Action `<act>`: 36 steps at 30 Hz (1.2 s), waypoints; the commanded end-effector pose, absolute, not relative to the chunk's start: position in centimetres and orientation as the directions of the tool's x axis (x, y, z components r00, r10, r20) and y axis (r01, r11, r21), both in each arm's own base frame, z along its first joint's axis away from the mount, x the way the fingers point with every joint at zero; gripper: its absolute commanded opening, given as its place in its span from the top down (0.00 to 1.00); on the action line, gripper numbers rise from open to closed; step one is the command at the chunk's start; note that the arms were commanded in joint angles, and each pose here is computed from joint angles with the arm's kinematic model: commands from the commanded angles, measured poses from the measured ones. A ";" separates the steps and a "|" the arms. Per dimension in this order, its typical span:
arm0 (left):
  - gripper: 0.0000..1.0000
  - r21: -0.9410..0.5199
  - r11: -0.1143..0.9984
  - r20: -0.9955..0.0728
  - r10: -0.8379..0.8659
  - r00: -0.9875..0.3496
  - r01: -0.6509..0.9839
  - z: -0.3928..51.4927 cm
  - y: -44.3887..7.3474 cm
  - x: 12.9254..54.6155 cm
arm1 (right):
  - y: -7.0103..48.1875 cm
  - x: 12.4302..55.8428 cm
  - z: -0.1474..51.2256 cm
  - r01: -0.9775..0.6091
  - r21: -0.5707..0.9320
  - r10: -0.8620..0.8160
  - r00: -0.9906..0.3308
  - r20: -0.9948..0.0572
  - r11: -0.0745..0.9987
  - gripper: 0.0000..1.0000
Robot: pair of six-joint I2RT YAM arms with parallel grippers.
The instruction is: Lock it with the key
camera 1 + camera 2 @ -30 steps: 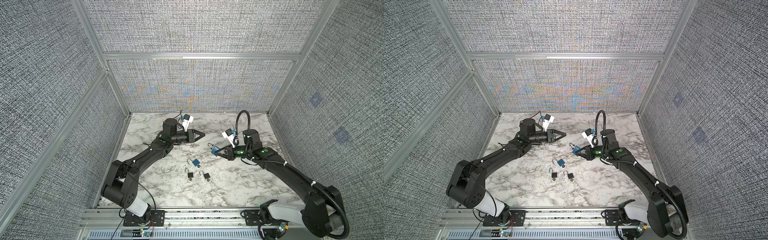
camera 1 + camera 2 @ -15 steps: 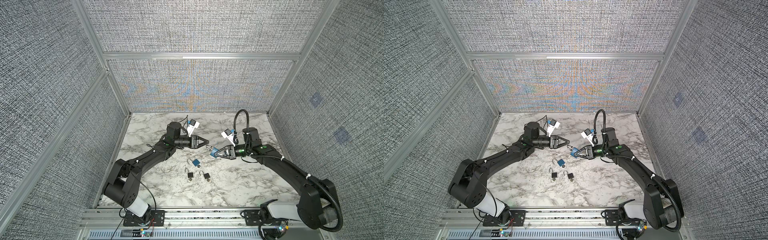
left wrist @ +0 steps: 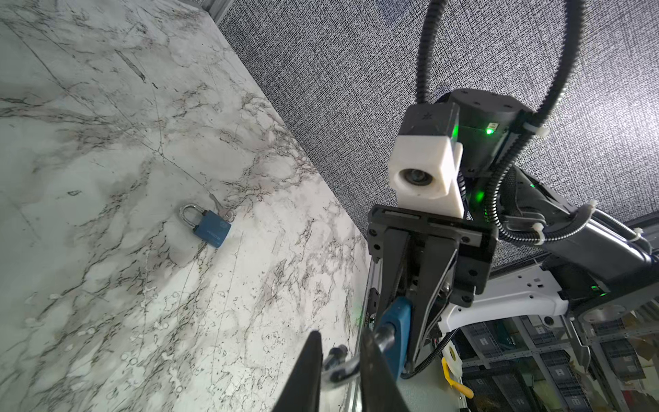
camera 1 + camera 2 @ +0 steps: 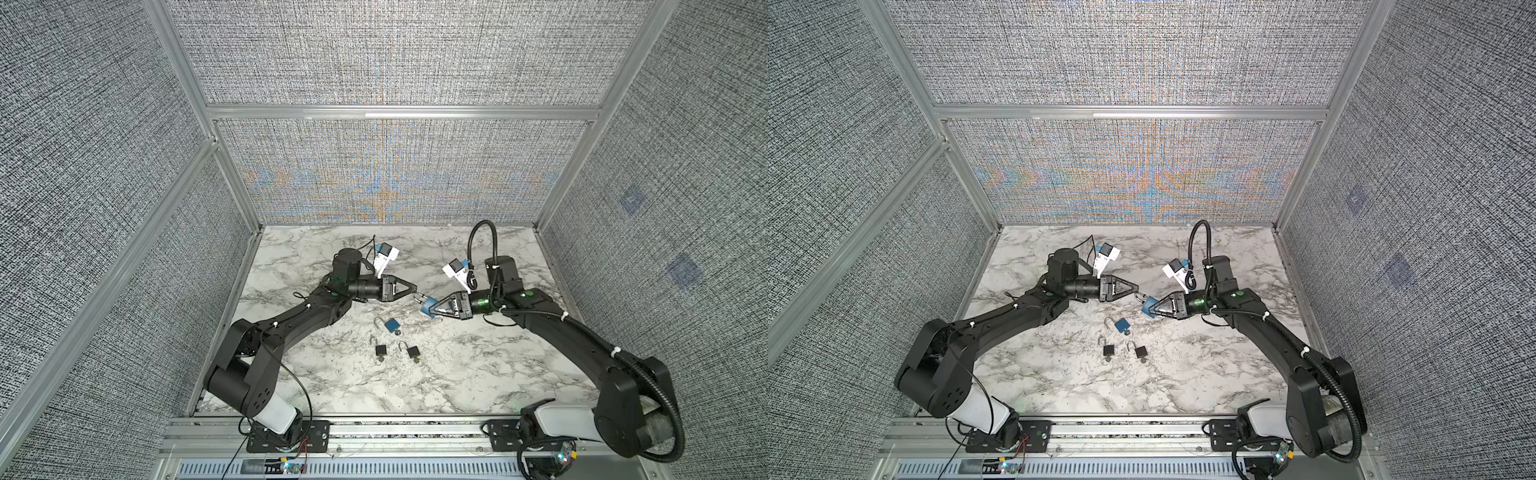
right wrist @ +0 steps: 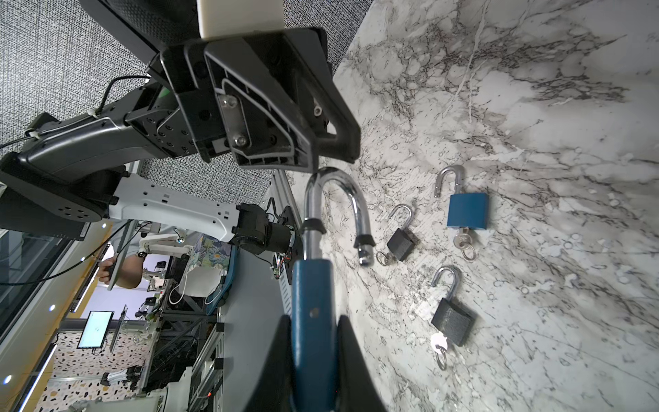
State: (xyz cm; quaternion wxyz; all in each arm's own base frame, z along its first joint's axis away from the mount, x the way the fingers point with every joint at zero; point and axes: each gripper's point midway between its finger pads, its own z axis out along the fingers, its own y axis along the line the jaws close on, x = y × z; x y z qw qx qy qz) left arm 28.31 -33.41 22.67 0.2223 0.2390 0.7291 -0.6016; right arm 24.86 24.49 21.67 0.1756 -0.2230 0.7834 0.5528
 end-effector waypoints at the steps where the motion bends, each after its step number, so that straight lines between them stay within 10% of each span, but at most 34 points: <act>1: 0.78 -0.766 0.128 -0.624 0.081 -0.777 0.629 23.4 -33.5 27.9 | 24.6 24.9 22.7 -0.577 0.775 -0.153 -0.816 -0.557 0.258 1.00; 36: 0.57 -0.751 0.098 -0.653 0.030 -0.757 0.653 25.0 -34.1 29.1 | 24.8 24.9 23.9 -0.590 0.771 -0.147 -0.807 -0.572 0.240 1.00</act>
